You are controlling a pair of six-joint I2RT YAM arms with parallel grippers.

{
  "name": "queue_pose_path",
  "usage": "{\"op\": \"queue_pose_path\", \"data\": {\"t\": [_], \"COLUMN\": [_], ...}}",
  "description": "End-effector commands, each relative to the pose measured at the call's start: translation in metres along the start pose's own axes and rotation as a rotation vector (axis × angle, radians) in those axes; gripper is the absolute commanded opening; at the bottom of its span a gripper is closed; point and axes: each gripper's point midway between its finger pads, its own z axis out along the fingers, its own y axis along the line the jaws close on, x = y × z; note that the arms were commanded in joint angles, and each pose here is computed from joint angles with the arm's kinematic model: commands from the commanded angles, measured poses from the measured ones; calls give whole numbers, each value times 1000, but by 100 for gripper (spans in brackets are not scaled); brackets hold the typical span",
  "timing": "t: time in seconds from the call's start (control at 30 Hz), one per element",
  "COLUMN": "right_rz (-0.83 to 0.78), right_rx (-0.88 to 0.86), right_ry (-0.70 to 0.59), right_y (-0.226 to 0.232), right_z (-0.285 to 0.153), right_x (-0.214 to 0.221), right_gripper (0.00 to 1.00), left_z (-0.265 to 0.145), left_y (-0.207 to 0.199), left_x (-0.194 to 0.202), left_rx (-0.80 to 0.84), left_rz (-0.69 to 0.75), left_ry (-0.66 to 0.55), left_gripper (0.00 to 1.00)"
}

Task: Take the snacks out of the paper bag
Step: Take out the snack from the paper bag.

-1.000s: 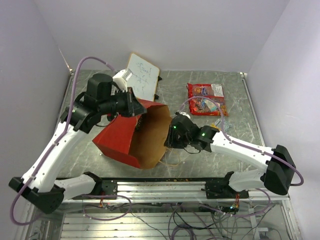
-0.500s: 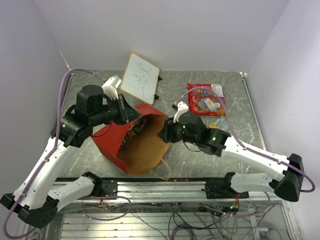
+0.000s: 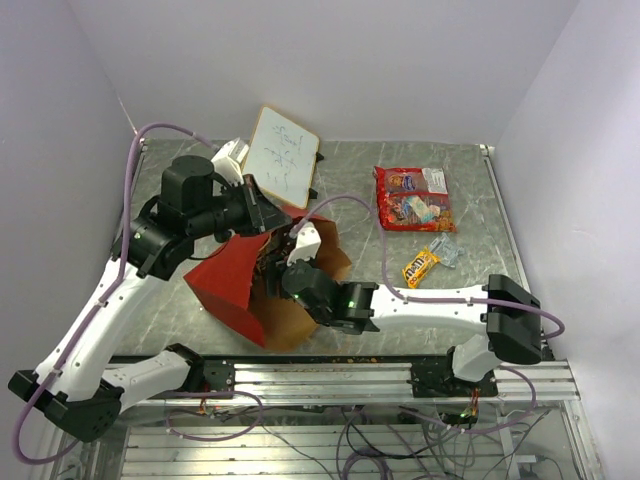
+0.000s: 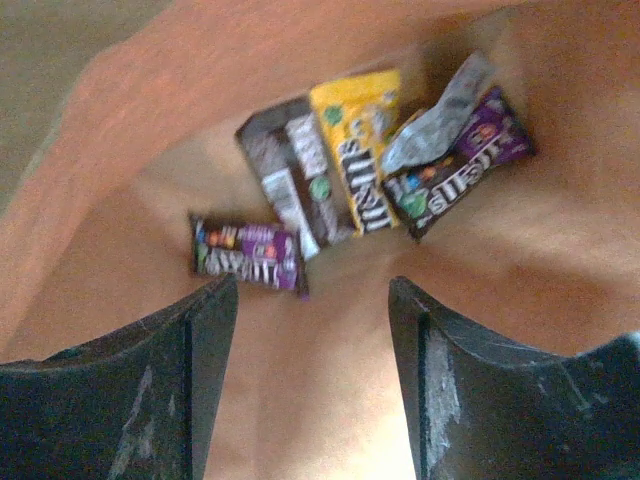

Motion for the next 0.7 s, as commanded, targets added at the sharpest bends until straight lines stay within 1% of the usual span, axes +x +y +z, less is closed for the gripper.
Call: {"op": "queue_pose_path", "data": {"t": [0.0,0.07,0.13,0.23,0.3,0.4,0.53,0.67], "right_rz": [59,65,81,39,41,4,-46,-131], "right_rx": [146,143,187,214,201,187,116,159], "right_ry": [-215,-266,-306,-300,-311,-327,-308,-250], "right_y": [-24,-27,-33,-37,-32,-37,-43,-59], "right_z": [11,18,28,51,65,80,97,111], "right_x": [-29,-25,-22,-9,-13,-10,-3,12], "right_gripper": [62,64,70,74,75,75,75,75], "left_z": [-13,-15,-17,-18,-18,-16,-17,-16], "left_y": [-28,-30,-29,-23,-22,-19,-14,-12], "left_x": [-20,-22,-24,-23,-20,-13,-6,-5], "left_rx": [70,61,44,10,10,17,9,3], "left_rz": [63,89,136,188,207,215,220,205], "left_ry": [-48,-36,-20,7,24,53,76,69], "left_gripper": [7,7,7,7,7,7,7,7]}}
